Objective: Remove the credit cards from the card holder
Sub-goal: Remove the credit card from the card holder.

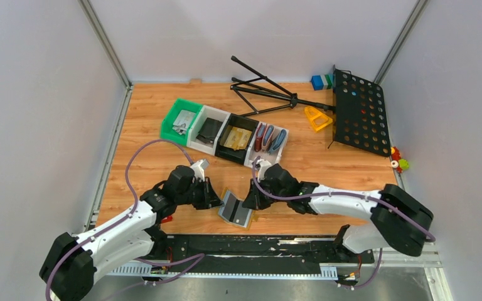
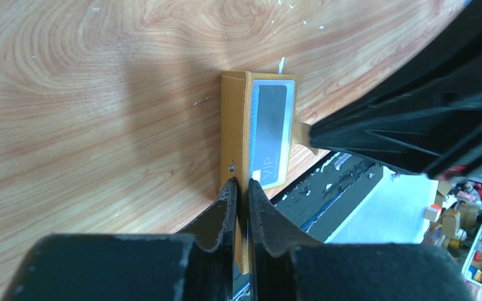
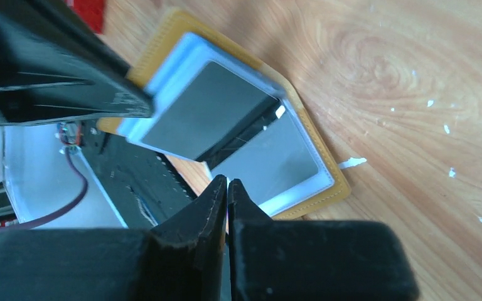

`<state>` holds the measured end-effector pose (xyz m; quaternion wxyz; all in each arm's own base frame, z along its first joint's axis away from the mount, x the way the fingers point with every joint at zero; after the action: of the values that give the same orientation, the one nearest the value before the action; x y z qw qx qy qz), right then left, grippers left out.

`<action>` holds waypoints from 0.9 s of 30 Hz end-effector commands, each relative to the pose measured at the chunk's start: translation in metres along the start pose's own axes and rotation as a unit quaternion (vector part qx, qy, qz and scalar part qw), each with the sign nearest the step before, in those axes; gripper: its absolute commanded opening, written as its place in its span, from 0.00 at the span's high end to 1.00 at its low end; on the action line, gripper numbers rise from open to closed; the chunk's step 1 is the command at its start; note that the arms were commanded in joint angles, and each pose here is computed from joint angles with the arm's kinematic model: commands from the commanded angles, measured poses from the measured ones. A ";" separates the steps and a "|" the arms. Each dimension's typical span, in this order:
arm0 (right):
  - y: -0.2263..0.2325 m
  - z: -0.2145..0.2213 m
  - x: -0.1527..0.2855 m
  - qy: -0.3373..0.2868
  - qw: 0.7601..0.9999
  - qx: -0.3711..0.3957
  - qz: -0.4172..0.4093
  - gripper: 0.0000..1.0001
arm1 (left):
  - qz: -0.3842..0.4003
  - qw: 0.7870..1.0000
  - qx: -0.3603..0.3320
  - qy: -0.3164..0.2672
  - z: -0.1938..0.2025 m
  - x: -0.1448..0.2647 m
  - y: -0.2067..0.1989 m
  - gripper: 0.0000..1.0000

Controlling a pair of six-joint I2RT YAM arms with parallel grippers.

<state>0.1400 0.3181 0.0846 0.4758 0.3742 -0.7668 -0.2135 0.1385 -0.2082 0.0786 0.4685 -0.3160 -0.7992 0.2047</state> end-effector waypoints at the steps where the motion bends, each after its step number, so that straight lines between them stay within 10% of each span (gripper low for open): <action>1: 0.001 0.011 -0.019 0.041 0.999 0.001 -0.010 0.95 | 0.022 0.999 -0.016 -0.020 -0.014 0.002 -0.013 0.83; 12: -0.011 0.025 -0.038 0.076 0.997 -0.019 0.000 0.98 | 0.032 0.999 -0.020 0.005 -0.005 -0.008 -0.010 0.48; 22: -0.010 0.011 -0.024 0.034 0.999 -0.017 0.011 1.00 | 0.017 1.000 -0.003 0.021 0.002 -0.017 0.000 0.95; 27: 0.006 0.008 -0.011 0.015 0.998 -0.048 -0.039 0.83 | 0.065 0.998 0.017 -0.007 -0.007 -0.014 -0.018 1.00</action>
<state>0.1300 0.3228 0.0529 0.5278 0.3627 -0.7388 -0.2100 0.1382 -0.2181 0.0627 0.4939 -0.3273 -0.7785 0.2069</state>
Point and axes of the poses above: each gripper's point midway between its finger pads, its own x axis back along the fingers, its own y axis along the line the jaws close on, z = x × y, the point moved 1 cm from there along x, back along the fingers, and after that the axes turned 7 degrees about -x, right-handed, at the moved point
